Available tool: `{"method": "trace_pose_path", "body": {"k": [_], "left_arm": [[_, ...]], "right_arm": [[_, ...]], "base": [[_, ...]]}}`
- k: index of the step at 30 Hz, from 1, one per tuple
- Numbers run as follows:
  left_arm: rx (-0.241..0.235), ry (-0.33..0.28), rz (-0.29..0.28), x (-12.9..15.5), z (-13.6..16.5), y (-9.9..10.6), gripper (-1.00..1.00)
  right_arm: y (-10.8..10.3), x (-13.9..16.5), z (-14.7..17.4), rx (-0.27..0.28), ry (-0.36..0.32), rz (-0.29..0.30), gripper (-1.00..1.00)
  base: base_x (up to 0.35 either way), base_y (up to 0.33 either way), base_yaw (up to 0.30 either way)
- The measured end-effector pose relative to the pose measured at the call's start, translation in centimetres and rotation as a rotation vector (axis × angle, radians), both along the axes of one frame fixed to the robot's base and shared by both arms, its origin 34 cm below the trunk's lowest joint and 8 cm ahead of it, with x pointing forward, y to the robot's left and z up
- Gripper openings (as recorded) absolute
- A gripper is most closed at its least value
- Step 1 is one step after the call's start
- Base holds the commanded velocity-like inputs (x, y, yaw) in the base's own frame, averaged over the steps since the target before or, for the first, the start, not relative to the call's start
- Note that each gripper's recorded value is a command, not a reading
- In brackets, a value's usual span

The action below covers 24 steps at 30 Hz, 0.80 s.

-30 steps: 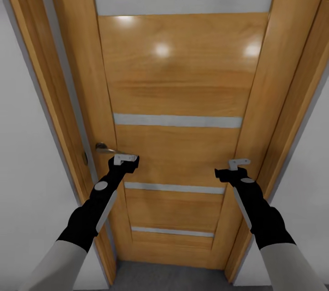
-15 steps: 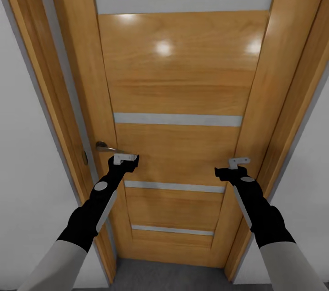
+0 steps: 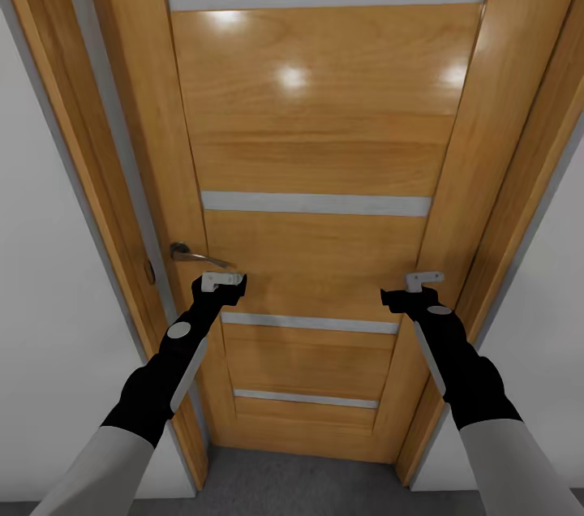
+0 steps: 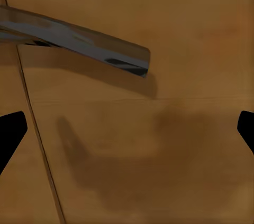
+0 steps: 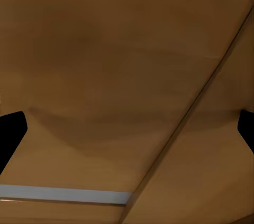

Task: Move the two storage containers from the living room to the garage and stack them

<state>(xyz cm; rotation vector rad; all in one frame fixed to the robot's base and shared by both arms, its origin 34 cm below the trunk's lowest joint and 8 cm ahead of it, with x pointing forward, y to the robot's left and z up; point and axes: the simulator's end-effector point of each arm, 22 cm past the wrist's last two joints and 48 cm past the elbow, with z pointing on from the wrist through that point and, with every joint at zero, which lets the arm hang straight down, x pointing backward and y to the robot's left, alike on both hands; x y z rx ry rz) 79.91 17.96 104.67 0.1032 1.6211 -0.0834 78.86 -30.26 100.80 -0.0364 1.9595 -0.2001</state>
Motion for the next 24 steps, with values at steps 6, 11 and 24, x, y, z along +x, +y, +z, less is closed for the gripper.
{"method": "trace_pose_path", "body": {"k": [6,11,24], "left_arm": [[0.000,0.001,0.000,0.0,0.0,0.0,1.00],[0.001,0.017,0.000,1.2,-1.5,0.0,1.00],[-0.001,0.017,-0.001,1.3,-1.6,-0.1,1.00]], "right_arm": [[0.0,0.0,0.0,0.000,0.000,0.000,1.00],[0.1,1.8,-0.1,0.001,-0.007,0.002,1.00],[0.3,1.9,-0.2,0.013,-0.007,0.006,1.00]], "base": [[-0.008,0.000,0.000],[-0.186,0.000,0.000],[-0.087,0.000,0.000]]}}
